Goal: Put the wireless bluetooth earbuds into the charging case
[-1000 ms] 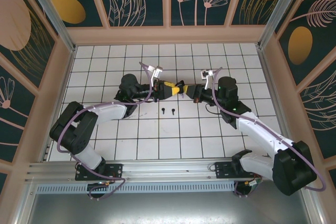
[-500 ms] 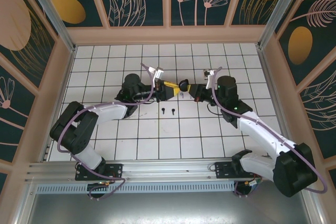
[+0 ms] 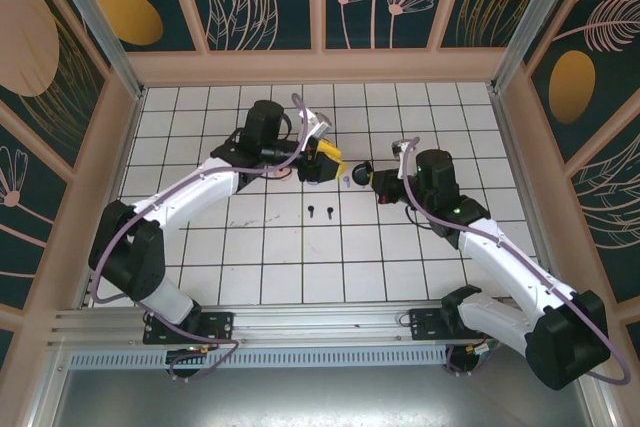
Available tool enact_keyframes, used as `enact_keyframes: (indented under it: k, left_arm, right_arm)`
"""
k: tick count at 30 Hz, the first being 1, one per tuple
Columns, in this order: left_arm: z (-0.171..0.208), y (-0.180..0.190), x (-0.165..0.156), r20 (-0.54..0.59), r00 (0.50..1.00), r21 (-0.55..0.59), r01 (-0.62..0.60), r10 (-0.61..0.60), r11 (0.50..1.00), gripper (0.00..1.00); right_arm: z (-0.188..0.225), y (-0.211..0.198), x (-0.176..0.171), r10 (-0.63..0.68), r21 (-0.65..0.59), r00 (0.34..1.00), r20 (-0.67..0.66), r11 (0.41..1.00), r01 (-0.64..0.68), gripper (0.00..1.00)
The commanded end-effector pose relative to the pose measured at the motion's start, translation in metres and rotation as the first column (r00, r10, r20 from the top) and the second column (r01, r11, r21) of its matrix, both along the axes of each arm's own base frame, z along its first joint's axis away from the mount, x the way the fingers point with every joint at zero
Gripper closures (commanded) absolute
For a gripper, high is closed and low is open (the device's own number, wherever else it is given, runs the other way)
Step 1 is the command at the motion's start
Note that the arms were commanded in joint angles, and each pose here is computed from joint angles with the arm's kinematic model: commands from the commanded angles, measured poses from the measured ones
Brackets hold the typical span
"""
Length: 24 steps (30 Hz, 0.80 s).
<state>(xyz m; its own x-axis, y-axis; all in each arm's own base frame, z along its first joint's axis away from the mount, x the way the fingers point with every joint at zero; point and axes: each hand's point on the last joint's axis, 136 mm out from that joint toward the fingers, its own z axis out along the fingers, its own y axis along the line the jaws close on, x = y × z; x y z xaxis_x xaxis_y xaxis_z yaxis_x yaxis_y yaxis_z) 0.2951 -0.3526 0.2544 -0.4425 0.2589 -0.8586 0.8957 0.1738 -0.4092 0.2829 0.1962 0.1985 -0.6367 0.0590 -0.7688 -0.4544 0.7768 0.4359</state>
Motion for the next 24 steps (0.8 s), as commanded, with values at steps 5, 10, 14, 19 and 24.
enact_keyframes:
  k: [5,10,14,19,24]
  left_arm:
    - [-0.033,0.008,-0.027,-0.133,0.979,0.148,0.175,-0.156,0.973,0.47]
    - [-0.046,0.006,-0.035,-0.221,0.948,0.148,0.265,-0.229,0.953,0.52]
    - [-0.047,0.005,-0.039,-0.24,0.936,0.136,0.296,-0.259,0.945,0.53]
    - [-0.045,0.002,-0.043,-0.25,0.926,0.113,0.317,-0.282,0.942,0.52]
    - [-0.046,-0.003,-0.045,-0.26,0.919,0.105,0.333,-0.297,0.937,0.53]
  right_arm:
    - [0.003,0.001,-0.008,0.114,-0.13,0.991,0.067,0.986,-0.105,1.0]
    - [0.001,0.008,-0.012,0.171,-0.136,0.984,0.053,0.977,-0.163,1.0]
    - [-0.001,0.015,-0.015,0.207,-0.134,0.978,0.038,0.971,-0.201,1.0]
    - [0.0,0.023,-0.017,0.229,-0.13,0.973,0.038,0.966,-0.222,1.0]
    - [0.0,0.034,-0.018,0.251,-0.134,0.967,0.035,0.961,-0.244,1.0]
